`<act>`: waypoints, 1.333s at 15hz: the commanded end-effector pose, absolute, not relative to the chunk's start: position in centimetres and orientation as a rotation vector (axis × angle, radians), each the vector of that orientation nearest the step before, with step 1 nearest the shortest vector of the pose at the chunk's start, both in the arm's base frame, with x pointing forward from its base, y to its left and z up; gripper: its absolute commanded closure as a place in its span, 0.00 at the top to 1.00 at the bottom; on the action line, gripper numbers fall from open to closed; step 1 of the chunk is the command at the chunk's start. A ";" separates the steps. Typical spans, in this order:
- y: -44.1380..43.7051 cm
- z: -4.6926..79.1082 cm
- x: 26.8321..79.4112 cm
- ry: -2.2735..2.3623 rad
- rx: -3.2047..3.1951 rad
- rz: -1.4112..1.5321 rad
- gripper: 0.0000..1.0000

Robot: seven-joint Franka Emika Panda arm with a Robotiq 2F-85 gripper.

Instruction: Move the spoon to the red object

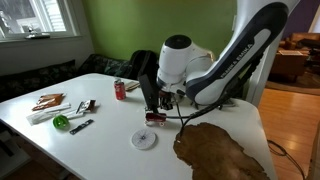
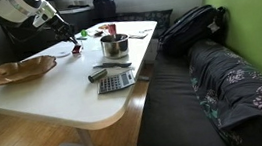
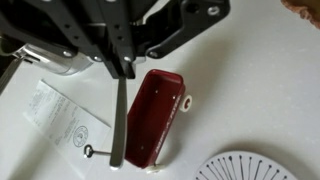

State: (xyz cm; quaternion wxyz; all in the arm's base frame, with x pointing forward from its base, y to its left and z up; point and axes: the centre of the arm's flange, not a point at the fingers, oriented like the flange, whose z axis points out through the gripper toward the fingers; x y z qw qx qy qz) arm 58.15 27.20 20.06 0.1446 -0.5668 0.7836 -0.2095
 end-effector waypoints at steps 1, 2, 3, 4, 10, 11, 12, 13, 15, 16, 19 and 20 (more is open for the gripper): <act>28.4 20.1 60.3 2.326 -1.497 -0.533 0.02; 28.7 20.1 60.7 2.325 -1.500 -0.506 0.02; 29.2 19.5 60.9 2.339 -1.542 -0.502 0.02; 28.4 20.5 59.6 2.296 -1.550 -0.538 0.08; 28.8 19.6 60.5 2.313 -1.517 -0.497 0.02; 29.0 19.5 60.8 2.314 -1.512 -0.491 0.02; 29.1 19.3 61.0 2.322 -1.506 -0.484 0.02; 29.3 19.1 61.2 2.328 -1.501 -0.473 0.02; 29.7 18.4 61.4 2.353 -1.485 -0.457 0.02; 29.9 18.2 61.5 2.358 -1.471 -0.451 0.02; 30.1 17.8 61.7 2.368 -1.454 -0.449 0.02; 30.2 17.7 61.8 2.370 -1.453 -0.443 0.02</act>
